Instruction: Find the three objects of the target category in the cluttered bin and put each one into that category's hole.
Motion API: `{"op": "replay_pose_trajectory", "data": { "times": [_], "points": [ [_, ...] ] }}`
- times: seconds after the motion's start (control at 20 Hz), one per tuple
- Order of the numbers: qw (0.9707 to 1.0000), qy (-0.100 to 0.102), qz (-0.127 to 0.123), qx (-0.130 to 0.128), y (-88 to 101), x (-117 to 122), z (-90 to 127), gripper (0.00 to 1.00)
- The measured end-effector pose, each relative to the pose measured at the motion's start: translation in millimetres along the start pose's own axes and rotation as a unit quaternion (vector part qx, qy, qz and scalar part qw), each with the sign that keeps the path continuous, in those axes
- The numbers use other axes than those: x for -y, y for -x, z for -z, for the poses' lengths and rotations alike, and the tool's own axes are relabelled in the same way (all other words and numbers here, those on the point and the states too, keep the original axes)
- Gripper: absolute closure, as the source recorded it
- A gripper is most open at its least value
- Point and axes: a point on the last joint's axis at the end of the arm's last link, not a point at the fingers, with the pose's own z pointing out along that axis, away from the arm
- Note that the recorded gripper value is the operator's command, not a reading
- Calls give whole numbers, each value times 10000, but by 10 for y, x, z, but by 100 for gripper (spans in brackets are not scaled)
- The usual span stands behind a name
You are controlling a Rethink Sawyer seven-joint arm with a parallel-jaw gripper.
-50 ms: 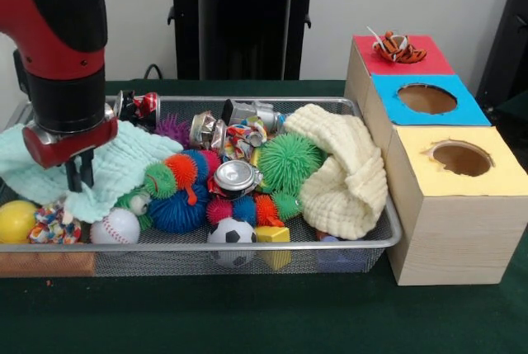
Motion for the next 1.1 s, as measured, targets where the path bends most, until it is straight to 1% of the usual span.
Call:
{"op": "replay_pose_trajectory", "data": {
  "times": [0.05, 0.2, 0.25, 0.3, 0.45, 0.5, 0.6, 0.7, 0.75, 0.8, 0.85, 0.9, 0.95, 1.1],
  "points": [
    [10000, 0, 25, -16, 11, -21, 22, 100],
    [9999, 54, 99, -48, 94, -136, 195, 100],
    [9998, 128, 129, -43, 190, -235, 357, 100],
    [9998, 158, 139, -30, 237, -275, 427, 100],
    [9993, 329, 145, 105, 520, -499, 800, 100],
    [9987, 448, 132, 208, 704, -657, 1004, 100],
    [9982, 525, 114, 280, 827, -770, 1123, 100],
    [9969, 649, 59, 431, 1051, -993, 1300, 100],
    [9966, 674, 41, 479, 1114, -1056, 1340, 100],
    [9957, 710, -6, 601, 1260, -1204, 1415, 100],
    [9949, 728, -51, 693, 1361, -1312, 1457, 100],
    [9945, 730, -78, 749, 1419, -1375, 1477, 100],
    [9928, 731, -192, 926, 1586, -1575, 1520, 100],
    [9911, 719, -303, 1080, 1700, -1755, 1526, 100]
  ]
}}
